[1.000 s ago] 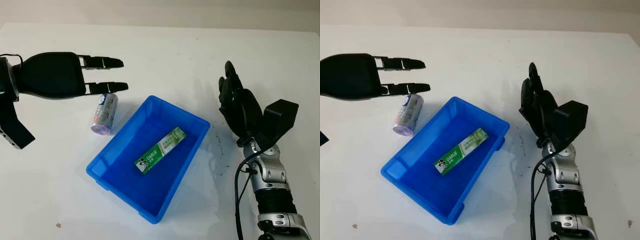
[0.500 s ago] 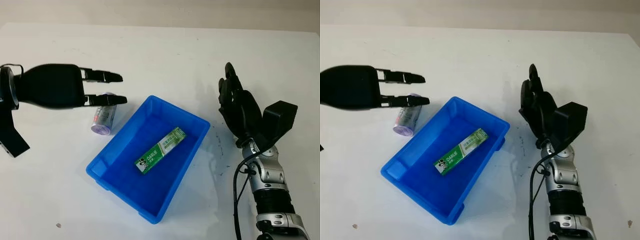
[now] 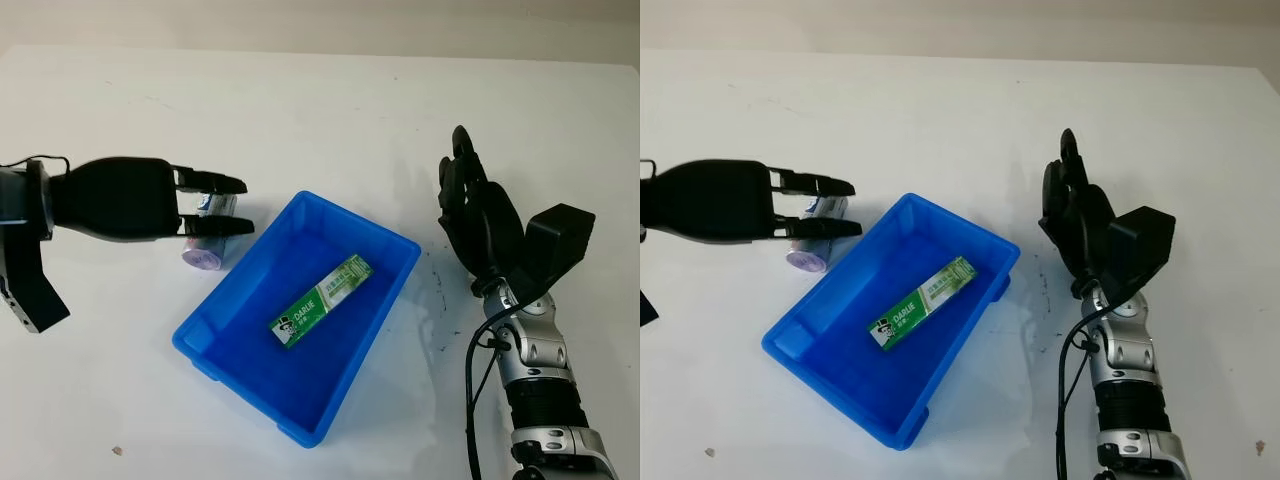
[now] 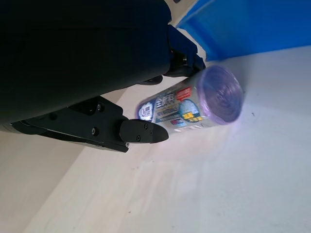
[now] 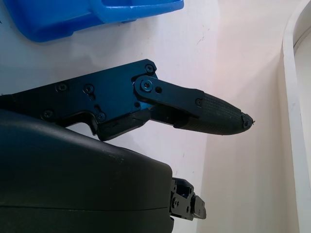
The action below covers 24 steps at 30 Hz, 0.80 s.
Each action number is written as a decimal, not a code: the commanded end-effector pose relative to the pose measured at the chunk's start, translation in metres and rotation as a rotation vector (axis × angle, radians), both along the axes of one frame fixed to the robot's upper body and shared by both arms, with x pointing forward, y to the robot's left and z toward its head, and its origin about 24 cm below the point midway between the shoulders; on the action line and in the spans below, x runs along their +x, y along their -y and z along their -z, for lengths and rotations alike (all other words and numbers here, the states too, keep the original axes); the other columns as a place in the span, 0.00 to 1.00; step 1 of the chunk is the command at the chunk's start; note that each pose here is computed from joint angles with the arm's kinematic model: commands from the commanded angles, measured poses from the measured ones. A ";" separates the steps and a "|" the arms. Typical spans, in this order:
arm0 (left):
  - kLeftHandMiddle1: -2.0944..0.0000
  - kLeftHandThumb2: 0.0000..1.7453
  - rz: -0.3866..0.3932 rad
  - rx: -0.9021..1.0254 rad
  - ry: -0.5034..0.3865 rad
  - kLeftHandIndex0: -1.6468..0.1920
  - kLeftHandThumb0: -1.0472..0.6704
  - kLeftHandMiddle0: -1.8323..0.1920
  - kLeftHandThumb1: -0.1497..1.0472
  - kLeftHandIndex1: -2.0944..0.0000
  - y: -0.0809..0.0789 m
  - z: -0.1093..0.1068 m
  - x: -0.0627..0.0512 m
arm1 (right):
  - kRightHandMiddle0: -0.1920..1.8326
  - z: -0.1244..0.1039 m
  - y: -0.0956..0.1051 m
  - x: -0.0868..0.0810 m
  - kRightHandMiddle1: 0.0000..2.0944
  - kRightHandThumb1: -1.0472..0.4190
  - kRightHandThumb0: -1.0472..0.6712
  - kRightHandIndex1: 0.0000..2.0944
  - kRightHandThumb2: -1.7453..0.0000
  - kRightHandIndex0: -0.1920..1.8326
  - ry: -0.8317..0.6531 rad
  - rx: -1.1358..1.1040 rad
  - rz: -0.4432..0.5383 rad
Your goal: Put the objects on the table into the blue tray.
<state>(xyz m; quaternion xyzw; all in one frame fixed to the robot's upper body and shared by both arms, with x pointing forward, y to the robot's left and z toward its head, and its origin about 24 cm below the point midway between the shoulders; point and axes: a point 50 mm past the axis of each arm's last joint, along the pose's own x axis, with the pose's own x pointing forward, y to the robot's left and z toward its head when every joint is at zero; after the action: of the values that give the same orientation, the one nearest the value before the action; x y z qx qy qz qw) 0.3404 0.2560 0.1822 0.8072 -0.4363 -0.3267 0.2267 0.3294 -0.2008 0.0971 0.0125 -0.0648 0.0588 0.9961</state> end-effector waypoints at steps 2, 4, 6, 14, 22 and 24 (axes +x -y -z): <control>0.94 0.10 0.009 -0.031 -0.029 0.75 0.61 0.71 1.00 0.90 0.002 0.013 0.000 | 0.00 0.000 0.003 -0.004 0.00 0.00 0.18 0.00 0.59 0.00 0.003 -0.001 0.015; 0.94 0.09 0.016 -0.026 -0.034 0.73 0.60 0.69 0.99 0.89 0.004 0.015 0.002 | 0.00 0.000 0.004 -0.005 0.00 0.00 0.18 0.00 0.59 0.00 0.004 0.002 0.018; 0.93 0.07 0.028 -0.016 -0.034 0.72 0.59 0.67 0.98 0.88 0.005 0.017 0.003 | 0.00 0.000 0.004 -0.006 0.00 0.00 0.18 0.00 0.59 0.00 0.004 0.010 0.022; 0.29 0.03 0.069 -0.017 -0.025 0.70 0.50 0.71 0.91 0.41 0.009 0.020 0.005 | 0.00 0.002 0.005 -0.007 0.00 0.00 0.18 0.00 0.59 0.00 -0.001 0.018 0.025; 0.00 0.04 0.018 -0.027 0.015 0.74 0.52 0.65 0.98 0.07 0.007 0.015 0.009 | 0.00 0.004 0.006 -0.007 0.00 0.00 0.18 0.00 0.60 0.00 -0.009 0.017 0.021; 0.00 0.10 -0.009 -0.022 0.026 0.73 0.41 0.59 1.00 0.02 0.006 0.013 0.011 | 0.00 0.005 0.006 -0.007 0.00 0.00 0.17 0.00 0.60 0.00 -0.012 0.016 0.021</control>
<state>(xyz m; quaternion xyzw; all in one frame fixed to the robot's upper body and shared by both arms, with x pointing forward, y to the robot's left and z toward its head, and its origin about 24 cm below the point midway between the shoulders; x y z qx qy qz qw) 0.3512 0.2412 0.1664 0.7954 -0.4620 -0.3130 0.2365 0.3248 -0.2040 0.0934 0.0208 -0.0595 0.0511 0.9967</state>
